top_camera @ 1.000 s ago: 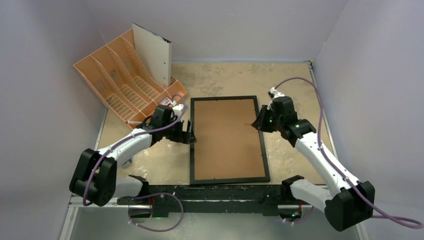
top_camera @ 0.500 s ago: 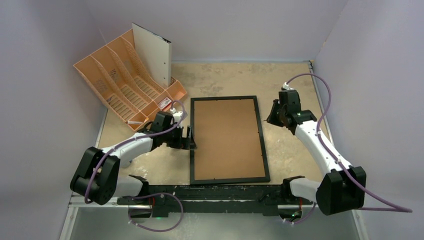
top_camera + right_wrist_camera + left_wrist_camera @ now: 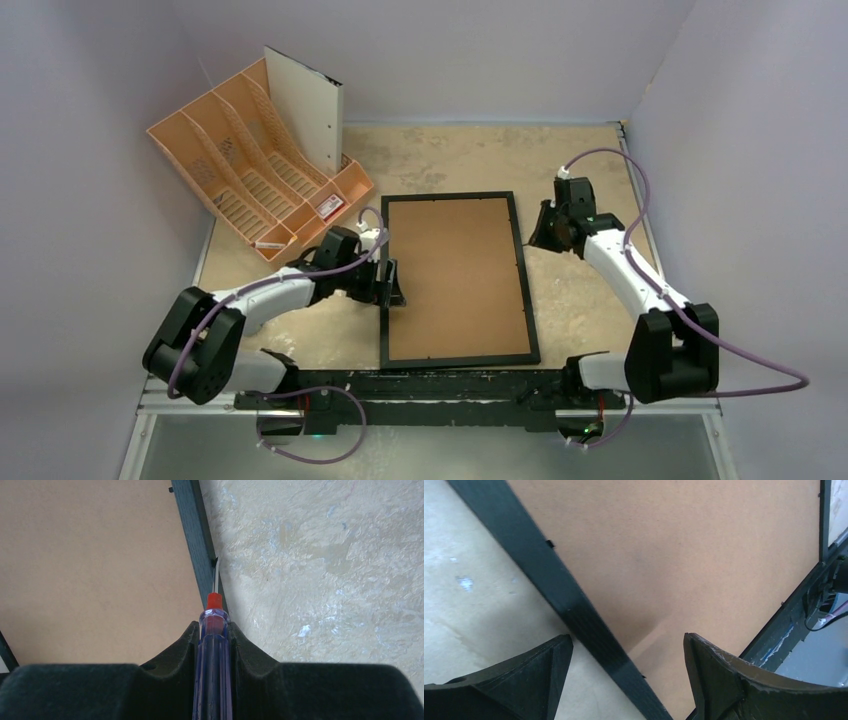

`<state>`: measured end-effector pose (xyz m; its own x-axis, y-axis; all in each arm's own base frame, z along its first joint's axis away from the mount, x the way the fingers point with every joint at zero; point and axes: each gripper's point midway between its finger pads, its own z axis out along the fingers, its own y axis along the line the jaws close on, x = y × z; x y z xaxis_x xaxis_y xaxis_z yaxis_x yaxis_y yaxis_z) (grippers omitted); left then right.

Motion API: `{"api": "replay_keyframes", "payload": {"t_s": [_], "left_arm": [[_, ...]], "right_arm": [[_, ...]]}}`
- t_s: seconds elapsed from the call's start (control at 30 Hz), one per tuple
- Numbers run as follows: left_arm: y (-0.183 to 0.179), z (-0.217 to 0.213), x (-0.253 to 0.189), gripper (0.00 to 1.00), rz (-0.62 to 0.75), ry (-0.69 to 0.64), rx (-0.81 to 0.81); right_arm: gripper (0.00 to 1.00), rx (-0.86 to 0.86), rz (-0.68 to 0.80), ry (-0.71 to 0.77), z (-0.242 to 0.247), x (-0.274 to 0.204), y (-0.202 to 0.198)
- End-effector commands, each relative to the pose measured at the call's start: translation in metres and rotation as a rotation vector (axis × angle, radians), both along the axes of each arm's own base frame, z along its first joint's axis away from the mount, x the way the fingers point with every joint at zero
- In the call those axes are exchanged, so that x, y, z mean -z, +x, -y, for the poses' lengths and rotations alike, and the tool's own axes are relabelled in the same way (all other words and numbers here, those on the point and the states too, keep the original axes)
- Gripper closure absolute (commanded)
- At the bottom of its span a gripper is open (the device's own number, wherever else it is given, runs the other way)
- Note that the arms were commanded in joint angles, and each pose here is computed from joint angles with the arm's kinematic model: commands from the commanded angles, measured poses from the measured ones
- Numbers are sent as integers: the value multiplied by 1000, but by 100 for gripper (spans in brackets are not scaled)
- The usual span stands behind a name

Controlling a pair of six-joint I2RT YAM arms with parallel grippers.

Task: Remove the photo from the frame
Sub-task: Adjust the photo frame at the center of the board.

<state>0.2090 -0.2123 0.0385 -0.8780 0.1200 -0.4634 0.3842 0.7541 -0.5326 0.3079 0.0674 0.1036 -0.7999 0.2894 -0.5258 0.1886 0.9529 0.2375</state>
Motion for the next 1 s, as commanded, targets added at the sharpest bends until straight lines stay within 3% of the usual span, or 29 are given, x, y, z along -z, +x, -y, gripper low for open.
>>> {"api": "replay_keyframes", "payload": {"t_s": [0.0,0.37,0.63,0.8,0.97], "left_arm": [[-6,17,-4,16,-9,-45,22],[-26,66,-30,21,9,-174,59],[-58,97,-40,22,-14,-230,133],[-62,84,-32,20,16,-145,83],[-40,61,-53,12,149,-4,32]], "right_arm": [[100,-75,50,66,-17,-15,13],[100,-187,47,119,-38,-25,37],[100,-127,49,64,-23,-23,67],[100,-10,82,-33,17,-45,77],[100,126,68,-75,56,-54,46]]}}
